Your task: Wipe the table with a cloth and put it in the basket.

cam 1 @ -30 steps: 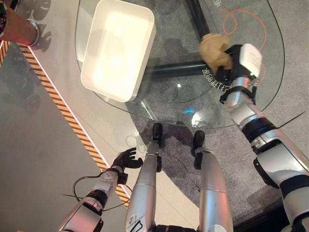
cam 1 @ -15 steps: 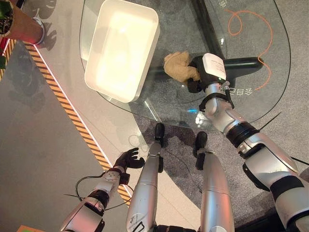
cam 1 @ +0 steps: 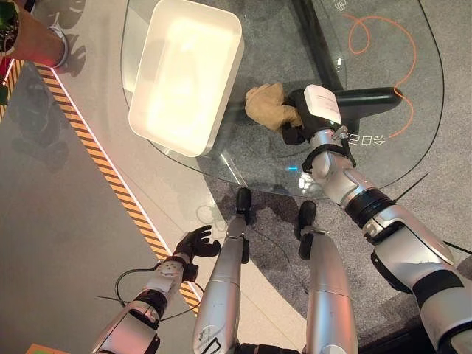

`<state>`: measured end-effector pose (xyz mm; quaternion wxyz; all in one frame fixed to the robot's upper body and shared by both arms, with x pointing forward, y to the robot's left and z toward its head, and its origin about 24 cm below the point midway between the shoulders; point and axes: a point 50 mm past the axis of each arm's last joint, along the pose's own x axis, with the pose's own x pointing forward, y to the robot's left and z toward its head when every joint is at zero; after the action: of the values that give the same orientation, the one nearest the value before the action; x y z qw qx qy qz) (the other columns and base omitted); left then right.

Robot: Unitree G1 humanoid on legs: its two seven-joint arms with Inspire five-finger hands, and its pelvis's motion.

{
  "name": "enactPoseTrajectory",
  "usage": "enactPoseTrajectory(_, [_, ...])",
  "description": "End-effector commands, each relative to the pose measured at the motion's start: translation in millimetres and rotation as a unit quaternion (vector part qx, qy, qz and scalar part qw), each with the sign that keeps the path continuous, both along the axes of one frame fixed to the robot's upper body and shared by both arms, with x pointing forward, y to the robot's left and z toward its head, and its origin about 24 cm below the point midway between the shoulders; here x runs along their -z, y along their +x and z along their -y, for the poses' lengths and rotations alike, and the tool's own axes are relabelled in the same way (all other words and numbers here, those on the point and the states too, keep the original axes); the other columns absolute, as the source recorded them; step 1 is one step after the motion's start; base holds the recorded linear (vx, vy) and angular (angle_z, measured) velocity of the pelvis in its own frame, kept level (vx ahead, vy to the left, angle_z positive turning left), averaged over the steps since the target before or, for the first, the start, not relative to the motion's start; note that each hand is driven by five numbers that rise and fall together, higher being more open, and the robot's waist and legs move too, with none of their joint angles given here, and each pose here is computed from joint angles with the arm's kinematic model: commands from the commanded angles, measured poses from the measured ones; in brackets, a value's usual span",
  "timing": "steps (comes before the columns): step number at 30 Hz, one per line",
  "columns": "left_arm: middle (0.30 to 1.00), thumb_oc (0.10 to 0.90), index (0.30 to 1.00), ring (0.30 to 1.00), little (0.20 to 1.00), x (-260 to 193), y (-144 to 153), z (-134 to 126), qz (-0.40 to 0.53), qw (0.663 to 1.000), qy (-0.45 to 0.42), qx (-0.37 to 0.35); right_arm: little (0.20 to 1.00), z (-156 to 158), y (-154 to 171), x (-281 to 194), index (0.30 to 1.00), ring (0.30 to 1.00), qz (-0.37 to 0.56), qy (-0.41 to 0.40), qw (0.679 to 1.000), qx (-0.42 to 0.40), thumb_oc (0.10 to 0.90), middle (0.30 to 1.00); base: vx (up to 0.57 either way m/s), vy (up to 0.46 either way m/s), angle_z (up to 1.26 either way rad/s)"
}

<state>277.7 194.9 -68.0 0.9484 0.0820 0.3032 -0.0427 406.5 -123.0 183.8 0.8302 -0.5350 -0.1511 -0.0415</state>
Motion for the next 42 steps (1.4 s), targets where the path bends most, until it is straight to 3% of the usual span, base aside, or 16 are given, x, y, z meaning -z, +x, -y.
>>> enactPoseTrajectory(1, [0.9,0.8,0.9,0.9,0.9,4.1,-1.6,9.2,-0.006,1.0,-0.02,-0.009,0.2,-72.3,-24.2,31.6,0.3,0.3,-0.057,-0.005,0.985,-0.161,0.1,0.3,0.0,0.0,0.0])
enactPoseTrajectory(22, [0.9,0.8,0.9,0.9,0.9,-5.1,5.8,-0.2,0.027,0.997,-0.041,-0.067,0.2,-76.0,-32.1,31.3,0.3,0.3,-0.054,-0.007,0.981,-0.188,0.1,0.3,0.0,-0.002,0.0])
enactPoseTrajectory(28, [0.9,0.8,0.9,0.9,0.9,-13.3,11.6,-9.0,0.058,0.987,-0.064,-0.135,0.2,-71.8,-31.6,29.0,0.3,0.3,-0.04,0.024,0.984,-0.171,0.1,0.3,0.0,-0.012,0.02])
enactPoseTrajectory(32, [0.9,0.8,0.9,0.9,0.9,-23.7,15.8,-22.7,0.101,0.966,-0.077,-0.223,0.2,-62.2,-29.0,22.3,0.3,0.3,-0.018,0.094,0.985,-0.145,0.1,0.3,0.0,-0.008,0.0])
enactPoseTrajectory(42, [0.9,0.8,0.9,0.9,0.9,-53.0,17.9,-73.9,0.181,0.883,-0.063,-0.428,0.2,-32.8,-30.8,-14.2,0.3,0.3,0.083,0.275,0.953,-0.095,0.1,0.3,0.0,-0.003,0.0])
